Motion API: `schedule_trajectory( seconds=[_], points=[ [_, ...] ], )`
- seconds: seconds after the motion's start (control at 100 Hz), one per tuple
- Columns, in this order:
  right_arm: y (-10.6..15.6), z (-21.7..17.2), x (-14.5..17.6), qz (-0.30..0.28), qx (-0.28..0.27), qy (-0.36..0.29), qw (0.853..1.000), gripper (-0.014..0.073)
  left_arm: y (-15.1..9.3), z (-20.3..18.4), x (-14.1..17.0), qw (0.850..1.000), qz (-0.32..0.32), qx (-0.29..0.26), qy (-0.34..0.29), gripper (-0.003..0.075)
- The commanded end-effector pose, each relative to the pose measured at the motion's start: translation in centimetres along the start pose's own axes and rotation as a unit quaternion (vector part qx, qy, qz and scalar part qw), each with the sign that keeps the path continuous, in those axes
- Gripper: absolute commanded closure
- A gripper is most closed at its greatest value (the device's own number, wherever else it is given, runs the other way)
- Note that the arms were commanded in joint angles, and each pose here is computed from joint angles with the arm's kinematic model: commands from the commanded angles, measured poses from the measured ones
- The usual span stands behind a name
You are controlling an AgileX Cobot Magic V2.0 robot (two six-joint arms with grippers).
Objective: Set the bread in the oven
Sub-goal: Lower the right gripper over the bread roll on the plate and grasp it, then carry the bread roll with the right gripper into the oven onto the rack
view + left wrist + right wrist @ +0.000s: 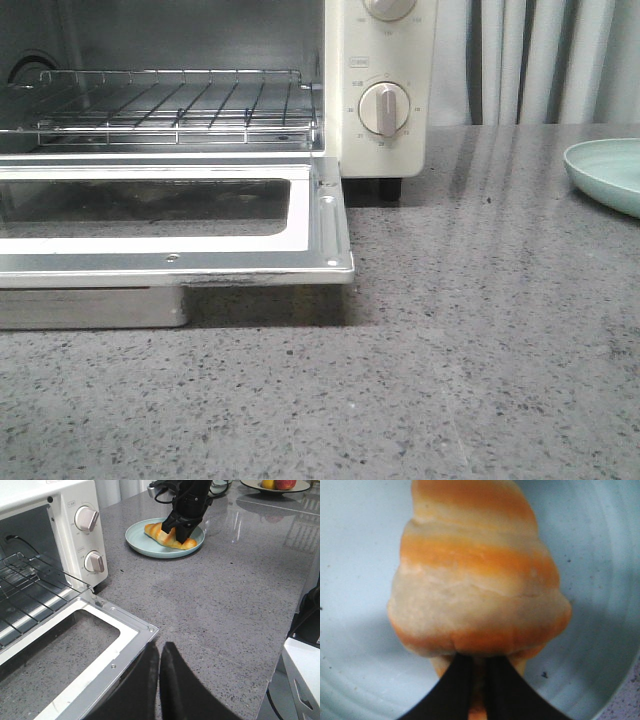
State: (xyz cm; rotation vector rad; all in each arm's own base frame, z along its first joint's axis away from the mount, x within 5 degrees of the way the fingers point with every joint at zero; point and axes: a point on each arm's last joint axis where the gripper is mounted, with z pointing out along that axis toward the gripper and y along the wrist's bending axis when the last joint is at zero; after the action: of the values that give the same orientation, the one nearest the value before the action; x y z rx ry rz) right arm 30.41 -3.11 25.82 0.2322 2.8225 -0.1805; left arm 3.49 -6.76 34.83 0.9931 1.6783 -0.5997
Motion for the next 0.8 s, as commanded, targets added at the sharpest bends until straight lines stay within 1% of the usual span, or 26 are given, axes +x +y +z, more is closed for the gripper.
schedule_trajectory(
  seconds=[0.0,0.05,0.12,0.17,0.24,0.31,0.37,0.38,0.45,0.49,0.5,0.52,0.62,0.67,0.71,0.73,0.79],
  points=[
    [-0.4,-1.6,-0.4,0.001,-0.003,-0.034,0.999,0.0671,-0.1,-0.6,-1.6,0.998,-0.018,-0.006,-0.053,0.0742],
    [-0.5,-3.2,-0.5,0.002,-0.01,-0.066,0.998,0.0671,-0.3,-0.9,-1.7,0.998,-0.017,-0.008,-0.064,0.0742],
    [-0.7,-6.4,-0.5,0.004,-0.016,-0.13,0.991,0.0671,-0.6,-1.4,-1.8,0.996,-0.01,-0.018,-0.081,0.0742],
    [-0.8,-9.2,-0.4,0.006,-0.023,-0.181,0.983,0.0671,-0.7,-1.8,-1.9,0.995,-0.005,-0.027,-0.095,0.0742],
    [-0.9,-13.4,0.0,0.006,-0.034,-0.256,0.966,0.0671,-0.9,-2.3,-2.1,0.992,0.001,-0.044,-0.114,0.0742],
    [-0.7,-17.5,0.8,0.004,-0.051,-0.324,0.945,0.0671,-0.8,-2.6,-2.2,0.99,0.004,-0.058,-0.13,0.0742],
    [-0.3,-20.7,1.6,-0.005,-0.071,-0.377,0.924,0.0671,-0.7,-2.7,-2.3,0.988,0.004,-0.066,-0.137,0.0742],
    [-0.2,-21.6,1.8,-0.007,-0.078,-0.391,0.917,0.0671,-0.7,-2.7,-2.4,0.988,0.003,-0.068,-0.139,0.0742],
    [0.6,-24.6,2.7,-0.023,-0.11,-0.441,0.89,0.0671,-0.6,-2.8,-2.4,0.987,0.003,-0.074,-0.143,0.0742],
    [1.5,-26.2,3.2,-0.046,-0.136,-0.469,0.872,0.0671,-0.5,-2.8,-2.5,0.986,0.003,-0.078,-0.147,0.0742],
    [1.8,-26.8,3.4,-0.057,-0.145,-0.477,0.865,0.0671,-0.5,-2.8,-2.5,0.986,0.002,-0.08,-0.148,0.0742],
    [2.2,-27.3,3.6,-0.068,-0.155,-0.485,0.858,0.0671,-0.4,-2.8,-2.5,0.985,0.002,-0.081,-0.149,0.0742],
    [5.4,-29.8,4.8,-0.152,-0.231,-0.515,0.811,0.0671,-0.2,-2.9,-2.7,0.983,0.001,-0.095,-0.16,0.0742],
    [7.3,-30.2,5.2,-0.186,-0.264,-0.515,0.794,0.0671,-0.1,-3.0,-2.8,0.981,0.001,-0.101,-0.165,0.0742],
    [8.7,-30.2,5.5,-0.205,-0.286,-0.511,0.785,0.0671,0.0,-3.0,-2.9,0.98,0.0,-0.106,-0.169,0.0742],
    [9.9,-30.1,5.7,-0.22,-0.3,-0.503,0.78,0.0671,0.0,-3.0,-2.9,0.979,0.0,-0.109,-0.171,0.0742],
    [12.3,-29.6,6.1,-0.251,-0.323,-0.482,0.774,0.0671,0.1,-3.1,-2.9,0.979,0.0,-0.11,-0.172,0.0742]
  ],
)
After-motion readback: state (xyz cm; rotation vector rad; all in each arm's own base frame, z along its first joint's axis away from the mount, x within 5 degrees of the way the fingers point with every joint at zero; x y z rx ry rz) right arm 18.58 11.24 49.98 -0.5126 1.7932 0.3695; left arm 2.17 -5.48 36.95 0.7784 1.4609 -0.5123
